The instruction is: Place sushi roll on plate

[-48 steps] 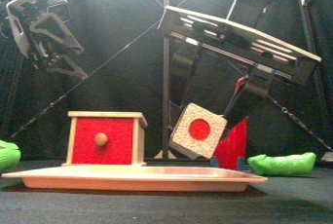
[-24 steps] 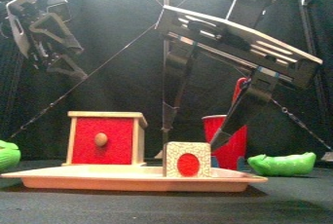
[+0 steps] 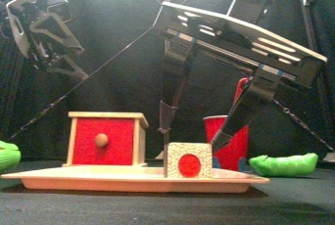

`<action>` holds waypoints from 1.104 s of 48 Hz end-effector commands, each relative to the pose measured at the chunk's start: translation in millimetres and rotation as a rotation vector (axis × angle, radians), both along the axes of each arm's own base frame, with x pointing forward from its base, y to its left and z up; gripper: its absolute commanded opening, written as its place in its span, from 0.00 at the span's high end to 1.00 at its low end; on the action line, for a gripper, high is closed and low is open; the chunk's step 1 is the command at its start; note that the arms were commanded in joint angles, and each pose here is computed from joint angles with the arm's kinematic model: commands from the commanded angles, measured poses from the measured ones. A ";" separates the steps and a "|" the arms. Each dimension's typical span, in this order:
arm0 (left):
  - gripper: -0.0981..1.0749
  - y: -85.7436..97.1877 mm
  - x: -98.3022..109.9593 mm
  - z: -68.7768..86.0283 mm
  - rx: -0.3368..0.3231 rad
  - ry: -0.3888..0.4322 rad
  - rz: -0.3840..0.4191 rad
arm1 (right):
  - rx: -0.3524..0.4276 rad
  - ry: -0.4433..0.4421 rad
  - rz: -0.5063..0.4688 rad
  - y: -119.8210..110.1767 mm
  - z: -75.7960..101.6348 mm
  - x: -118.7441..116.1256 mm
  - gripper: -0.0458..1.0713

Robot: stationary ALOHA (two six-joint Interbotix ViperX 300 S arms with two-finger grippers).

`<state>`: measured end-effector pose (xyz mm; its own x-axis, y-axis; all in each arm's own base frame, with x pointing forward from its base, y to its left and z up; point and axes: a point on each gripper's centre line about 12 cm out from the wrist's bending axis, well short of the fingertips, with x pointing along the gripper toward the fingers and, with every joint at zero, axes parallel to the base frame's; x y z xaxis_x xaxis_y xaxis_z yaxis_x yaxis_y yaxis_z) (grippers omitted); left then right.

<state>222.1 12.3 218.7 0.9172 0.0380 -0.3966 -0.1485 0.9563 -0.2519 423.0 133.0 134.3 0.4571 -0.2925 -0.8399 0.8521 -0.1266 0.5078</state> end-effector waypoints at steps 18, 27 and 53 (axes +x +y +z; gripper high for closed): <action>0.06 0.5 2.1 4.8 0.001 -0.014 0.000 | 0.024 -0.051 0.010 4.5 18.1 7.3 0.18; 0.06 0.5 2.3 5.4 0.001 -0.015 0.000 | 0.014 -0.036 0.006 2.4 16.3 2.3 0.18; 0.06 0.2 2.6 6.2 0.000 -0.018 -0.003 | -0.045 -0.042 0.018 -12.2 35.2 -17.6 0.18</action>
